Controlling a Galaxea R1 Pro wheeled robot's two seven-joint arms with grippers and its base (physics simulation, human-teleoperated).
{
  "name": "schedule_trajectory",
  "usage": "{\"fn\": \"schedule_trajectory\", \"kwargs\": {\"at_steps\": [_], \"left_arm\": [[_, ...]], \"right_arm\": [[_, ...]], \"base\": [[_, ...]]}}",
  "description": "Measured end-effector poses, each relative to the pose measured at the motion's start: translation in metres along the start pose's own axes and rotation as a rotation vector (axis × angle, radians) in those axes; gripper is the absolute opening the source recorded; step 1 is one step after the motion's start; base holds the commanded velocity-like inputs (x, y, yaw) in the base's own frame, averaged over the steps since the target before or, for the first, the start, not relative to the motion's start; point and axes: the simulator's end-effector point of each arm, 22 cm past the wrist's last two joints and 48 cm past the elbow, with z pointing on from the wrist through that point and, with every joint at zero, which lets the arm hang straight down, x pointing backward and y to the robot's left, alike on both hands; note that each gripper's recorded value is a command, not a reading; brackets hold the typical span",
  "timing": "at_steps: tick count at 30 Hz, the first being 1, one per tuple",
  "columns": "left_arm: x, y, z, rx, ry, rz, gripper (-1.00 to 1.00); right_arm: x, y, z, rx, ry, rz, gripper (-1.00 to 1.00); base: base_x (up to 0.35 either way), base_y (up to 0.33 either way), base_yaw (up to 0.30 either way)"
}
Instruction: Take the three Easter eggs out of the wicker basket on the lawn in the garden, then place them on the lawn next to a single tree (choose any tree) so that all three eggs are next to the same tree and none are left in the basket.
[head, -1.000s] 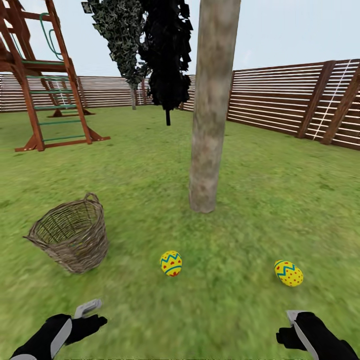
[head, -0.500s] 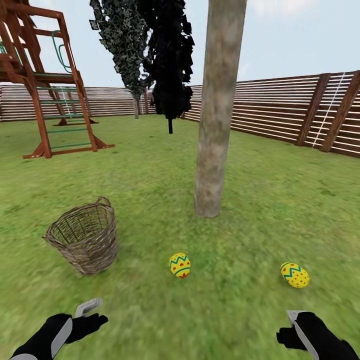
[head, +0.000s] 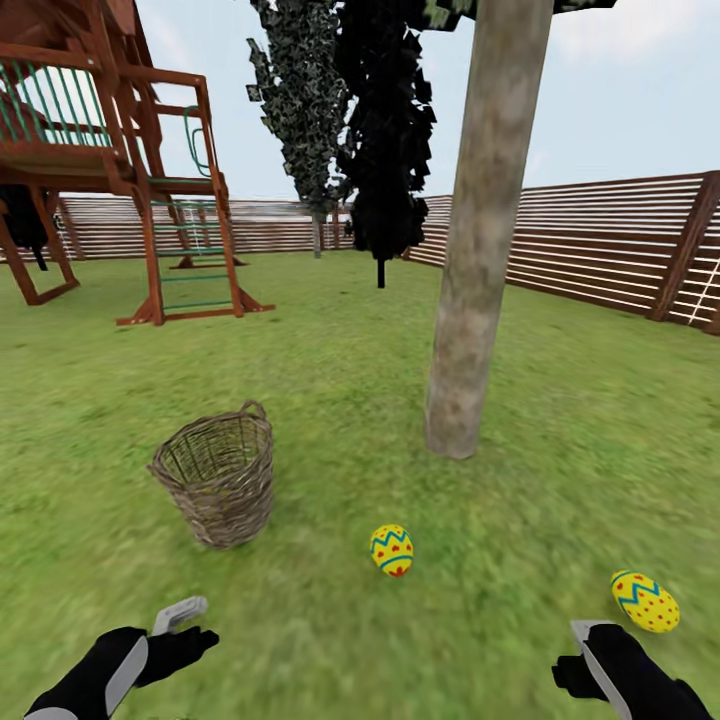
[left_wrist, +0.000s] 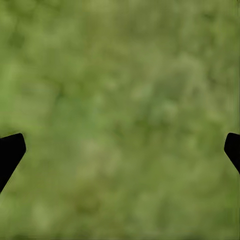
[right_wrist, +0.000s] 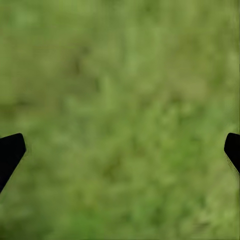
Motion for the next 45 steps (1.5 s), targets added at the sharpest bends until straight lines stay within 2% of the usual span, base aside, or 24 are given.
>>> {"fn": "schedule_trajectory", "kwargs": {"at_steps": [5, 11, 19, 22, 24, 25, 26, 27, 29, 33, 36, 39, 41, 42, 45], "left_arm": [[-0.004, -0.014, -0.004, 0.023, -0.015, 0.002, 1.0], [-0.012, -0.019, -0.012, 0.042, -0.036, -0.019, 1.0], [-0.024, -0.022, -0.024, 0.05, -0.067, -0.018, 1.0], [-0.037, -0.005, -0.035, 0.024, -0.082, -0.017, 1.0], [-0.046, 0.009, -0.043, 0.004, -0.09, -0.018, 1.0], [-0.049, 0.012, -0.046, -0.002, -0.091, -0.018, 1.0], [-0.051, 0.016, -0.049, -0.008, -0.092, -0.018, 1.0], [-0.053, 0.017, -0.051, -0.011, -0.092, -0.018, 1.0], [-0.055, 0.017, -0.055, -0.014, -0.09, -0.018, 1.0], [-0.06, 0.015, -0.062, -0.015, -0.086, -0.017, 1.0], [-0.068, 0.013, -0.069, -0.013, -0.098, -0.015, 1.0], [-0.087, 0.014, -0.078, -0.017, -0.157, -0.004, 1.0], [-0.113, 0.021, -0.089, -0.025, -0.254, 0.003, 1.0], [-0.127, 0.029, -0.096, -0.032, -0.31, -0.02, 1.0], [-0.144, 0.038, -0.108, -0.04, -0.37, -0.057, 1.0]], "right_arm": [[-0.007, -0.001, -0.007, -0.001, -0.02, 0.004, 1.0], [-0.014, -0.002, -0.016, -0.003, -0.044, 0.01, 1.0], [-0.024, -0.006, -0.028, -0.004, -0.075, 0.02, 1.0], [-0.027, -0.025, -0.035, 0.01, -0.072, 0.032, 1.0], [-0.028, -0.056, -0.04, 0.032, -0.068, 0.042, 1.0], [-0.028, -0.068, -0.043, 0.028, -0.066, 0.046, 1.0], [-0.029, -0.072, -0.047, -0.011, -0.065, 0.047, 1.0], [-0.03, -0.069, -0.05, -0.059, -0.064, 0.043, 1.0], [-0.031, -0.064, -0.055, -0.097, -0.062, 0.036, 1.0], [-0.036, -0.063, -0.063, -0.111, -0.062, 0.032, 1.0], [-0.039, -0.068, -0.068, -0.085, -0.061, 0.03, 1.0], [-0.042, -0.071, -0.073, -0.054, -0.061, 0.028, 1.0], [-0.044, -0.07, -0.076, -0.048, -0.061, 0.028, 1.0], [-0.045, -0.071, -0.078, -0.047, -0.061, 0.028, 1.0], [-0.049, -0.072, -0.084, -0.046, -0.061, 0.027, 1.0]], "base": [[0.0, 0.115, 0.291], [0.0, 0.272, 0.292], [-0.011, 0.286, 0.258], [-0.066, 0.286, 0.189], [-0.072, 0.287, 0.164], [-0.074, 0.286, 0.165], [-0.074, 0.287, 0.177], [-0.075, 0.287, 0.182], [-0.076, 0.287, 0.187], [-0.076, 0.287, 0.19], [-0.078, 0.287, 0.191], [-0.083, 0.287, 0.191], [-0.085, 0.287, 0.191], [-0.085, 0.287, 0.191], [-0.085, 0.287, 0.191]]}}
